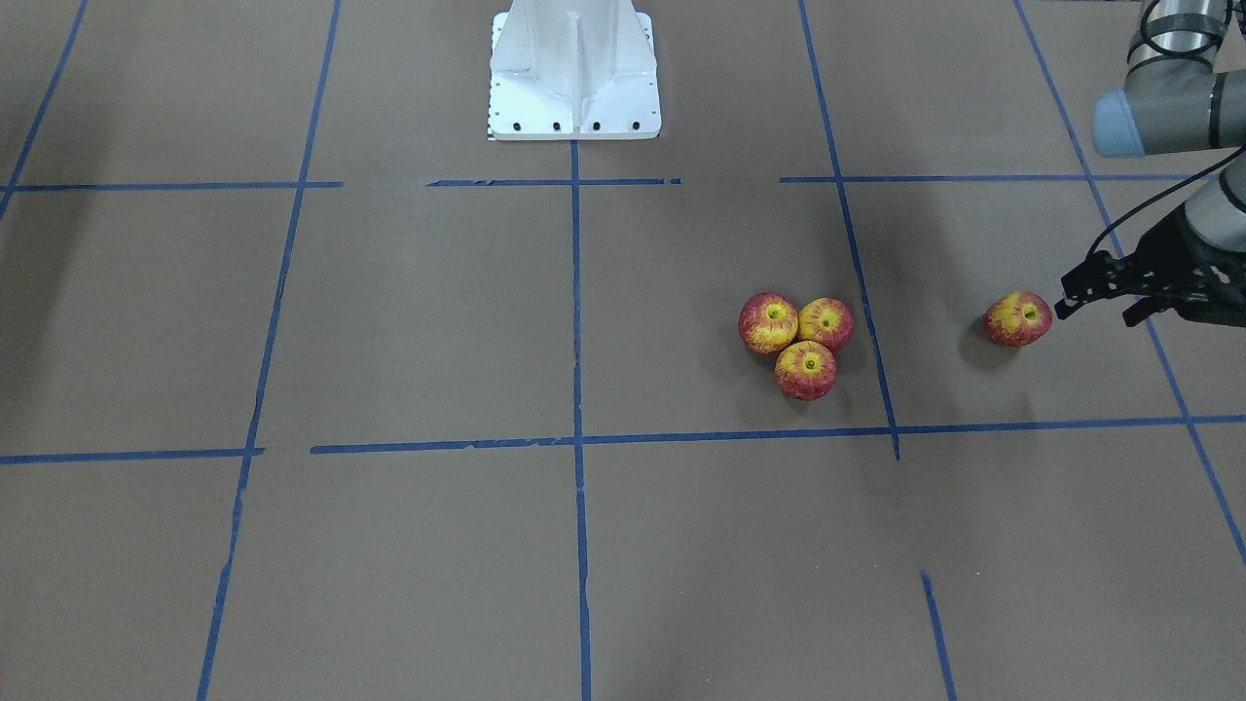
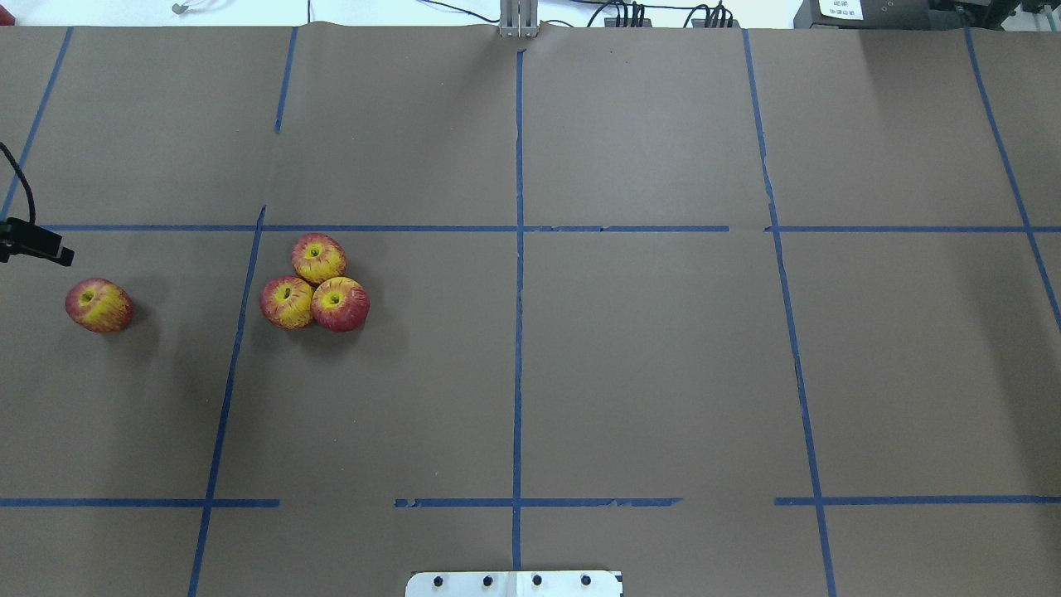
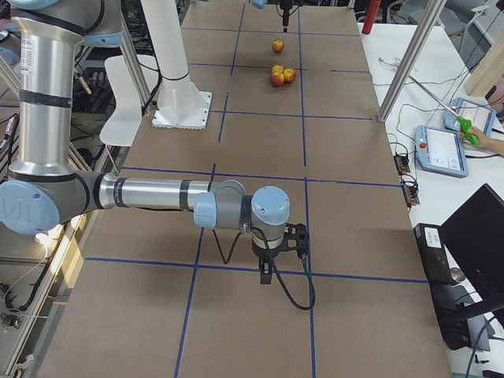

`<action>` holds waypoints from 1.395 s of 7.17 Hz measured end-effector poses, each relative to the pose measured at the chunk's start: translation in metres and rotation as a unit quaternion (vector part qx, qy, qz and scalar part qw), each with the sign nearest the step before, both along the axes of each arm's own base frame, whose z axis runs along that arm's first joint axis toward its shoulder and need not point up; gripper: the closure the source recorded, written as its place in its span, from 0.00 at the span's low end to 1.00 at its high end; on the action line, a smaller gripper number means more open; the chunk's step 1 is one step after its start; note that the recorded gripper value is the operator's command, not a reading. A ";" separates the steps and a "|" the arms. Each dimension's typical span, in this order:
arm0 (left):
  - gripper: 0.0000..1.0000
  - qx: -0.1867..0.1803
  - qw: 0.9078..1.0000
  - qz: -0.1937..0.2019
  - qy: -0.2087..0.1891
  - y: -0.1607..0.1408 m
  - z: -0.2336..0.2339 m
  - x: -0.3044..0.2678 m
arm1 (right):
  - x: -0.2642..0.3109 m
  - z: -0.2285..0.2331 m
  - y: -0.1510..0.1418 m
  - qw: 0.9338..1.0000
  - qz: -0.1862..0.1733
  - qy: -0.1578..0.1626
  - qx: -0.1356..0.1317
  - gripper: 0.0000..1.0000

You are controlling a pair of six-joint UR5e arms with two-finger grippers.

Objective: Stack apples
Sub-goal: 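Move the left gripper down over the lone apple and grasp it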

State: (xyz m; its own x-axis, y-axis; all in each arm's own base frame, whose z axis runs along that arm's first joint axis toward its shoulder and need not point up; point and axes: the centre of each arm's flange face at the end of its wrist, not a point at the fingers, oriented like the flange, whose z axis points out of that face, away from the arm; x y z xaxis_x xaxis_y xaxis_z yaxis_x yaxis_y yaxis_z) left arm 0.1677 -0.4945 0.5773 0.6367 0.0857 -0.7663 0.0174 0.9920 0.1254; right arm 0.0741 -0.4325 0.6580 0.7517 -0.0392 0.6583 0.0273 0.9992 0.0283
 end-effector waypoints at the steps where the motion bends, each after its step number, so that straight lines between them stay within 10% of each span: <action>1: 0.00 -0.011 1.000 -0.001 -0.003 0.004 0.004 0.016 | 0.000 0.000 0.000 1.000 0.000 0.000 0.000 0.00; 6: 0.00 -0.026 0.999 0.024 -0.009 0.011 0.014 0.053 | 0.000 0.000 0.000 1.000 0.000 0.000 0.000 0.00; 7: 0.12 -0.030 0.999 0.031 -0.011 0.013 0.018 0.061 | 0.000 0.000 0.000 1.000 0.000 0.000 0.000 0.00; 9: 1.00 -0.031 0.999 0.039 -0.012 0.014 0.020 0.070 | 0.000 0.000 0.000 1.000 0.000 0.000 0.000 0.00; 10: 1.00 -0.030 0.999 0.041 -0.012 0.014 0.020 0.071 | 0.000 0.000 0.000 1.000 0.000 0.000 0.000 0.00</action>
